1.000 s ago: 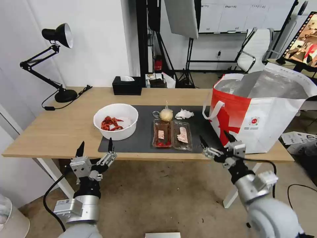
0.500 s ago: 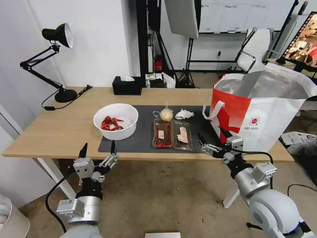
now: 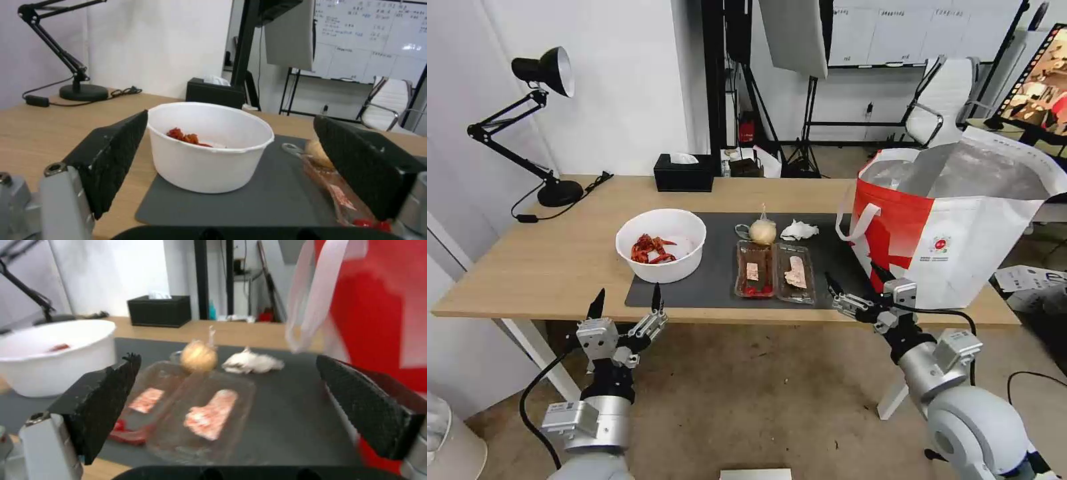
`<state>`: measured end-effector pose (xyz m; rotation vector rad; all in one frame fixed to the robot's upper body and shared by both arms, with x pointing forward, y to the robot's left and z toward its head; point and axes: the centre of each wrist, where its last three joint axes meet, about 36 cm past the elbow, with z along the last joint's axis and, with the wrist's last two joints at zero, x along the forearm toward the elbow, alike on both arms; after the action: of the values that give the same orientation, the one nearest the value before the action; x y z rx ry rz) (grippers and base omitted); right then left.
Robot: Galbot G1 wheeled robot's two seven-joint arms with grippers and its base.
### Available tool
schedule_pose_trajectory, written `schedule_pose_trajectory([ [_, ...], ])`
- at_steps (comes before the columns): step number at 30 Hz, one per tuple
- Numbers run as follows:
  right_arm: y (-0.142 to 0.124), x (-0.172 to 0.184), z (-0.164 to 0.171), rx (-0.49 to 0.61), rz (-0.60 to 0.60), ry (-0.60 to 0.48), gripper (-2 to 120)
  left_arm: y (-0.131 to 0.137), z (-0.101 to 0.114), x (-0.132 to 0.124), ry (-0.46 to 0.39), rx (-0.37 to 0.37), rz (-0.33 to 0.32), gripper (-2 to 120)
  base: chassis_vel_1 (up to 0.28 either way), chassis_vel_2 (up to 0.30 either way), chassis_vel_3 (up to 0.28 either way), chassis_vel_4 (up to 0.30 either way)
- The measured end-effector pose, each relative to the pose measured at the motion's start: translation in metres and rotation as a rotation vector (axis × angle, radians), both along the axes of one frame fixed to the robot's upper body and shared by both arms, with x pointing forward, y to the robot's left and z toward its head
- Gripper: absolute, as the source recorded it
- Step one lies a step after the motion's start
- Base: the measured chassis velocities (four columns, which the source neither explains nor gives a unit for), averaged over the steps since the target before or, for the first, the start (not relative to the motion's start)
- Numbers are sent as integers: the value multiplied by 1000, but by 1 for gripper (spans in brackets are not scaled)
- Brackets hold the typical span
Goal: Pick up the trash from the table and place it into the takeout bag.
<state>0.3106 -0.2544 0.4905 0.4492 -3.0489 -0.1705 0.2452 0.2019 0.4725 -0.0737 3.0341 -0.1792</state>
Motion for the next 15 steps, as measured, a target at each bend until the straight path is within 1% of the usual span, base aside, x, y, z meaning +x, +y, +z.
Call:
schedule_pose_trajectory([
  [1, 2, -1, 2, 28, -1, 12, 100, 0, 0, 0, 1, 0, -1, 100, 0, 0, 0, 0],
  [2, 7, -3, 8, 105, -3, 45, 100, 0, 0, 0, 2, 2, -3, 100, 0, 0, 0, 0],
  [3, 7, -3, 8, 105, -3, 45, 100, 0, 0, 0, 2, 2, -3, 100, 0, 0, 0, 0],
  [4, 18, -8, 26, 335, -38, 160, 100, 1, -2, 0, 9, 5, -14, 100, 0, 0, 0, 0],
  [5, 20, -8, 33, 452, -61, 229, 100, 1, -3, 0, 12, 5, -19, 100, 0, 0, 0, 0],
  [6, 21, -8, 35, 490, -66, 254, 100, 2, -3, 1, 13, 4, -19, 100, 0, 0, 0, 0],
  [7, 21, -8, 35, 490, -66, 254, 100, 2, -3, 1, 13, 4, -19, 100, 0, 0, 0, 0],
  [8, 22, -5, 39, 646, -82, 355, 100, 2, -3, 0, 17, 2, -22, 100, 0, 0, 0, 0],
  [9, 22, -3, 40, 725, -92, 403, 100, 3, -4, 0, 19, 1, -22, 100, 0, 0, 0, 0],
  [10, 22, -2, 38, 766, -99, 429, 100, 3, -4, 0, 20, 1, -22, 100, 0, 0, 0, 0],
  [11, 22, -2, 38, 766, -99, 429, 100, 3, -4, 0, 20, 1, -22, 100, 0, 0, 0, 0],
  [13, 26, 3, 32, 867, -100, 492, 100, 4, -4, 0, 25, 2, -22, 100, 0, 0, 0, 0],
  [15, 28, 5, 30, 888, -97, 505, 100, 4, -5, 0, 26, 2, -22, 100, 0, 0, 0, 0],
])
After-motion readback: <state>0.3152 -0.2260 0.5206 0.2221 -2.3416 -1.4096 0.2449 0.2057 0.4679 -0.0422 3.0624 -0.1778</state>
